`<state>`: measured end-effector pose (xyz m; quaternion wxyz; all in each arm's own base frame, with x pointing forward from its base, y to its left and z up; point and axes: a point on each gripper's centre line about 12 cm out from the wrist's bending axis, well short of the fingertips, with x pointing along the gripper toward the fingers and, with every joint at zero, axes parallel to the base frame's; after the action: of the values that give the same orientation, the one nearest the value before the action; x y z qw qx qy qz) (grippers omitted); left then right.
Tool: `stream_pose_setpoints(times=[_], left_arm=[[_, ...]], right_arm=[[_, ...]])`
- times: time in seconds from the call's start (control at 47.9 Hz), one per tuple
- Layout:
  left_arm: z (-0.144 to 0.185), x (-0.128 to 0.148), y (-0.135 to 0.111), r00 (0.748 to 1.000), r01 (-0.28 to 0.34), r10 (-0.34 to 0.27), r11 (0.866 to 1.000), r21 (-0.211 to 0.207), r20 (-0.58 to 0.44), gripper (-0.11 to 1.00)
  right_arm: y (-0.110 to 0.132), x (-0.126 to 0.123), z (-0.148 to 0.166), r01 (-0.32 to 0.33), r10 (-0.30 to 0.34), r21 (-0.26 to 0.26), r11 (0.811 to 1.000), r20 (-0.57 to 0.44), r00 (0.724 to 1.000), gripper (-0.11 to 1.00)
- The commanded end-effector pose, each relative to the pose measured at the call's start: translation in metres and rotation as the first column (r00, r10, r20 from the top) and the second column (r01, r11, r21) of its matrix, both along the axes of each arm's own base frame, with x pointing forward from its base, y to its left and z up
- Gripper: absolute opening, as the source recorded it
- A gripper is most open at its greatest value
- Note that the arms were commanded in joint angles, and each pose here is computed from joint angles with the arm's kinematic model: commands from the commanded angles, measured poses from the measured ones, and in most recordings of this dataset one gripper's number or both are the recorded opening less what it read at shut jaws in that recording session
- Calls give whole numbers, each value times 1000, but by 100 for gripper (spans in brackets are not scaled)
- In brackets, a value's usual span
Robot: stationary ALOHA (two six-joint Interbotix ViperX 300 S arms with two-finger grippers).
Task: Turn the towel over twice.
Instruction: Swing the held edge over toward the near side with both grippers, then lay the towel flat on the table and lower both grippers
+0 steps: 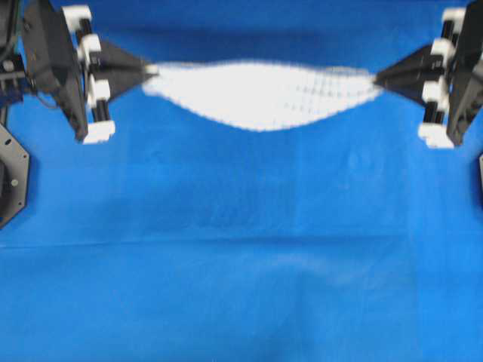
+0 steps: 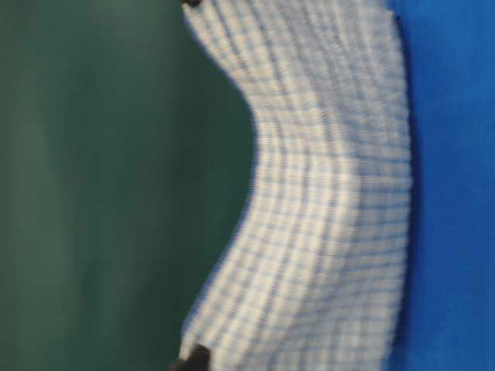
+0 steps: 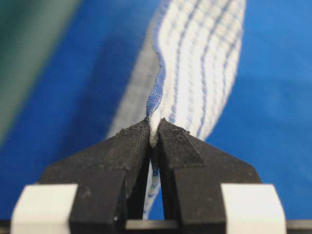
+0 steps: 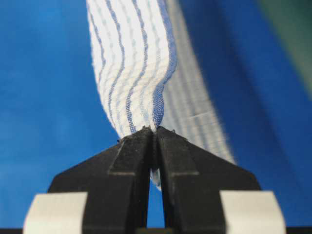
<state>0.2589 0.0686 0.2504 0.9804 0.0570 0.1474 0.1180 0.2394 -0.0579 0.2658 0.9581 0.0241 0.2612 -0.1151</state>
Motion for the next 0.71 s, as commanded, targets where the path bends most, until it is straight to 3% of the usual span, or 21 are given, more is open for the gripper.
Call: stream_pose_setpoints(times=[0.0, 0.125, 0.292, 0.585, 0.689], left_arm=[[-6, 2, -13, 999, 44, -44, 999, -19, -11, 3], [-28, 1, -36, 990, 124, -127, 991, -44, -65, 3], [-55, 2, -67, 966, 217, -229, 971, -102, -122, 3], [-93, 12, -97, 935, 249, -295, 941, -227, -197, 3], [-103, 15, -106, 923, 263, -317, 933, -245, -219, 3]], right_arm=[[15, 5, -4, -52, 53, 21, 998, -8, 999, 6], [33, 8, -22, -97, 101, 76, 992, -53, 993, 6], [59, 13, -49, -149, 168, 145, 978, -130, 977, 6], [98, 22, -91, -204, 248, 243, 948, -167, 954, 6], [107, 23, -101, -196, 252, 279, 940, -183, 950, 6]])
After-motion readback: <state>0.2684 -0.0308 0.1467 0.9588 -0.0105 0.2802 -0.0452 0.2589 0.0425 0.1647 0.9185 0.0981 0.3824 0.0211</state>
